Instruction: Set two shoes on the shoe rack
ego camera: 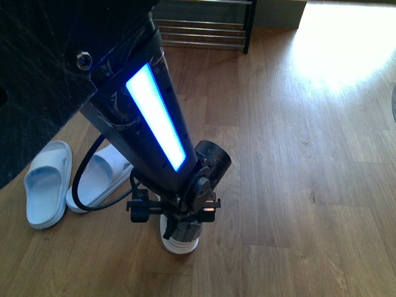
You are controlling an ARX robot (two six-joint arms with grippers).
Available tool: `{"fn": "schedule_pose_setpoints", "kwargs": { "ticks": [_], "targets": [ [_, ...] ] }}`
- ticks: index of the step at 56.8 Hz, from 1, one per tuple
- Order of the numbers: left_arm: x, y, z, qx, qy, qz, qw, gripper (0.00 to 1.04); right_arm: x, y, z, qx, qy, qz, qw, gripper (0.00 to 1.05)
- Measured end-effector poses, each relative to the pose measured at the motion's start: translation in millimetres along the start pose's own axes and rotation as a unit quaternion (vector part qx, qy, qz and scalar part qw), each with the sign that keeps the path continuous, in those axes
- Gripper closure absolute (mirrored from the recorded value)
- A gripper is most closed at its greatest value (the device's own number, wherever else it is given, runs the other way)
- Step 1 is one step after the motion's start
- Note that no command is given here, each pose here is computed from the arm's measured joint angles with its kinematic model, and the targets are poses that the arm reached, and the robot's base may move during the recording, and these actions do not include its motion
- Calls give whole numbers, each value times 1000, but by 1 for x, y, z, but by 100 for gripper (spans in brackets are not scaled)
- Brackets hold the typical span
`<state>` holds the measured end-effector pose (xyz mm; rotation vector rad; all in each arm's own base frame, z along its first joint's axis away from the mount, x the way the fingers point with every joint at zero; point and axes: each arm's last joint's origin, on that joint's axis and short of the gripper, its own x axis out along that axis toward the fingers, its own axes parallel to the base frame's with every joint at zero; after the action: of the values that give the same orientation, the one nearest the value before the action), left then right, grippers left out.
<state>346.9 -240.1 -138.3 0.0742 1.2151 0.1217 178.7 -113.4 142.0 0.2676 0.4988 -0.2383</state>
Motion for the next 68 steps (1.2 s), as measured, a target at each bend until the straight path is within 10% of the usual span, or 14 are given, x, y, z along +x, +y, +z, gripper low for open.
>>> {"fn": "schedule_pose_setpoints", "kwargs": {
  "ticks": [11, 24, 39, 68],
  "targets": [
    [1, -5, -1, 0, 4, -23, 1000, 43, 0, 0, 0, 0, 0, 0, 1000, 104],
    [-3, 1, -4, 0, 8, 13, 1000, 8, 0, 0, 0, 0, 0, 0, 1000, 104],
    [-1, 13, -8, -14, 7, 46, 999, 10, 0, 0, 0, 0, 0, 0, 1000, 104],
    [8, 12, -18, -6, 23, 36, 999, 91, 0, 0, 0, 0, 0, 0, 1000, 104]
  ]
}}
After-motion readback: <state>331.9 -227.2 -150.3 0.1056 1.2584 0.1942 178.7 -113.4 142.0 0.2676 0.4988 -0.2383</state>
